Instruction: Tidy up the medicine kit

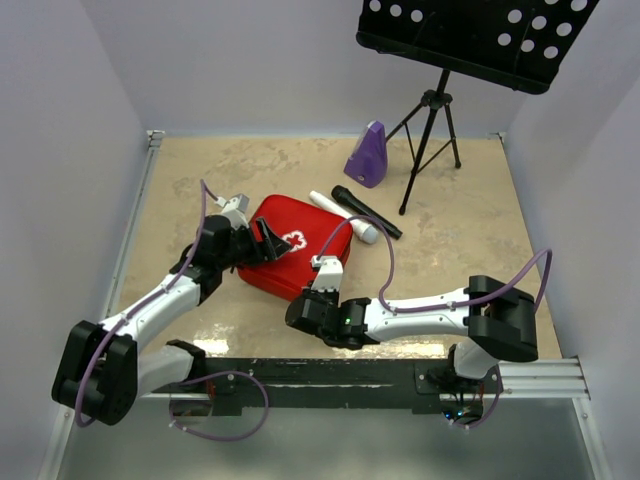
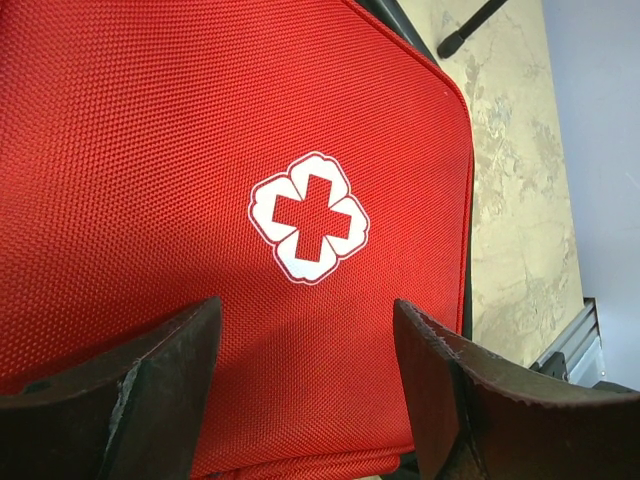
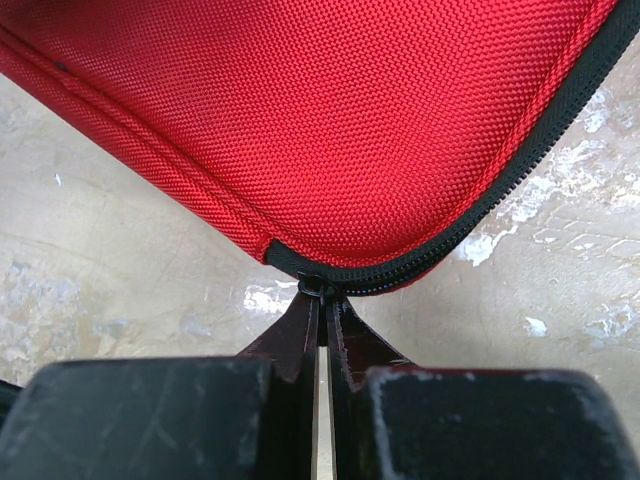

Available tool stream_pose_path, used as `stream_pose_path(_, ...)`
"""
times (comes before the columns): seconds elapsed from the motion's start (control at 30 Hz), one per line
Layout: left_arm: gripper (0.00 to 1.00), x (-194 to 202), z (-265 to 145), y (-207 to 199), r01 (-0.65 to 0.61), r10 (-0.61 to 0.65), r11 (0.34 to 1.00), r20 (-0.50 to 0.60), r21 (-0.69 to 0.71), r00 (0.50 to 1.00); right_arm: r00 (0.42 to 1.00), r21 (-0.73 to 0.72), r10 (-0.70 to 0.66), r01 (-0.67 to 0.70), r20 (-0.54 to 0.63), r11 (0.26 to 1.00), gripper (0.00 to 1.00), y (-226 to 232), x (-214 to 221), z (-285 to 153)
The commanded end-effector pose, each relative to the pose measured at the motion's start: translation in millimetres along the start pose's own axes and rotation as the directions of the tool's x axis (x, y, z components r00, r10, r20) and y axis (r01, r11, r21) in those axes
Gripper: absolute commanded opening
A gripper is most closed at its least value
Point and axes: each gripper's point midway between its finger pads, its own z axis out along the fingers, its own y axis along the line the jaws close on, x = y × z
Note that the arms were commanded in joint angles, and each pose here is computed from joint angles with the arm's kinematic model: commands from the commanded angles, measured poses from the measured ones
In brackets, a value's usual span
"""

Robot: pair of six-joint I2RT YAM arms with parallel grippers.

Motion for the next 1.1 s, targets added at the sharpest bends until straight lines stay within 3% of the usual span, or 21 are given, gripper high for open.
stream_pose_path(0.0,0.74,28,-11,18,0.024,-0.034,0.995,-0.106,-0.092,0.994,0.997,0.031,-0.012,0.009,0.073,0.999,0.00,-5,-21,-1)
stream_pose_path(0.1,0.75,20,-20,19,0.042,-0.052,0.990,-0.073,-0.133,0.996,0.995,0.021,-0.055,0.054,0.084,0.998,0.00,-2,-24,-4)
stream_pose_path(0.23,0.89,3,-51,32,0.118,-0.101,0.957,0.075,-0.266,0.992,0.989,-0.003,-0.130,0.131,0.070,0.991,0.00,14,-21,-1)
stream_pose_path(0.4,0.95,-4,-90,29,0.217,-0.162,0.934,0.206,-0.283,0.965,0.978,-0.079,-0.201,0.205,0.054,0.976,0.00,57,-13,3)
stream_pose_path(0.47,0.95,5,-94,29,0.251,-0.201,0.930,0.202,-0.268,0.959,0.974,-0.110,-0.221,0.226,0.055,0.968,0.00,76,-12,5)
stream_pose_path(0.63,0.95,45,-81,38,0.278,-0.270,0.924,0.070,-0.261,0.960,0.965,-0.165,-0.252,0.260,0.071,0.951,0.00,108,-17,0)
stream_pose_path(0.87,0.94,49,-58,46,0.226,-0.227,0.940,0.025,-0.254,0.974,0.966,-0.156,-0.255,0.259,0.040,0.953,0.00,78,-9,-9)
stream_pose_path(1.07,0.81,32,-36,66,0.162,-0.161,0.921,0.034,-0.355,0.986,0.967,-0.142,-0.254,0.252,0.003,0.957,0.00,49,3,-18)
